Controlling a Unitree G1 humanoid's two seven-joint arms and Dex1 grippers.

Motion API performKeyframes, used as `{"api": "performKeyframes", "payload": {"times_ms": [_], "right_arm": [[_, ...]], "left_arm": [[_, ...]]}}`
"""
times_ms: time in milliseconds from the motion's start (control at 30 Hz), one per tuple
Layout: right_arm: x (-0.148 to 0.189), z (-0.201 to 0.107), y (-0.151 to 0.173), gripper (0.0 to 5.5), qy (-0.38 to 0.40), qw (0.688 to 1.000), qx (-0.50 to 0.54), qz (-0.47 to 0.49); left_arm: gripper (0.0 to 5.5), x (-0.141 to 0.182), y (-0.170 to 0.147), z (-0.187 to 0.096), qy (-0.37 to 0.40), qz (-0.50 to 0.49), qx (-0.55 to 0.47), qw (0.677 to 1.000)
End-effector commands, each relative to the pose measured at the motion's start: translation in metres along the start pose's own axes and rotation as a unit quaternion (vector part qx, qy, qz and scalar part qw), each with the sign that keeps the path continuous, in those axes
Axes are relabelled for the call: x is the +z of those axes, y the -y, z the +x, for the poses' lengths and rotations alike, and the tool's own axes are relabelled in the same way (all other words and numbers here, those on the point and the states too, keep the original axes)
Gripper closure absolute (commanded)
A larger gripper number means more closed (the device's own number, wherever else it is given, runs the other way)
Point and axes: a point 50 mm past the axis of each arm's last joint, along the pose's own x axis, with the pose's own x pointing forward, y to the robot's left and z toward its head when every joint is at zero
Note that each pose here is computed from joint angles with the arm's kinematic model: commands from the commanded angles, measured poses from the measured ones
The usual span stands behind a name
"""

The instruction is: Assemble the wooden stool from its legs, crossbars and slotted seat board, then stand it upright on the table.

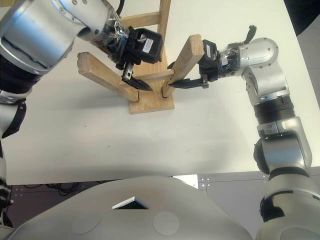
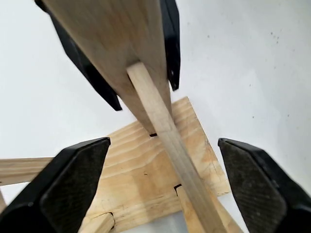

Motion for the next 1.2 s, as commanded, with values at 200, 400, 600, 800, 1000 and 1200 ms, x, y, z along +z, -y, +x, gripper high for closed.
{"api": "performKeyframes", "payload": {"times_ms": [200,400,600,800,1000,1200], "right_arm": [[-0.066,0.012,-0.035,3.47,-0.139,0.985,0.010,0.105],[-0.066,0.014,-0.036,3.47,-0.134,0.985,0.010,0.105],[-0.063,0.006,-0.032,3.47,-0.135,0.985,-0.002,0.107],[-0.058,0.007,-0.029,3.47,-0.125,0.986,-0.002,0.113],[-0.057,0.017,-0.030,3.47,-0.116,0.986,0.002,0.116],[-0.057,0.036,-0.022,3.47,-0.216,0.973,0.007,0.080]], "left_arm": [[2.43,-0.002,-0.001,0.009,-0.015,0.032,-0.008,0.999],[3.49,-0.002,-0.002,0.010,-0.010,0.049,0.001,0.999],[4.27,-0.005,-0.020,0.014,-0.030,0.063,0.033,0.997],[4.48,-0.026,-0.010,0.036,-0.057,0.042,-0.026,0.997],[4.50,-0.041,0.001,0.075,-0.083,0.021,-0.071,0.994],[4.59,-0.039,0.007,0.094,-0.065,-0.003,-0.081,0.995]]}}
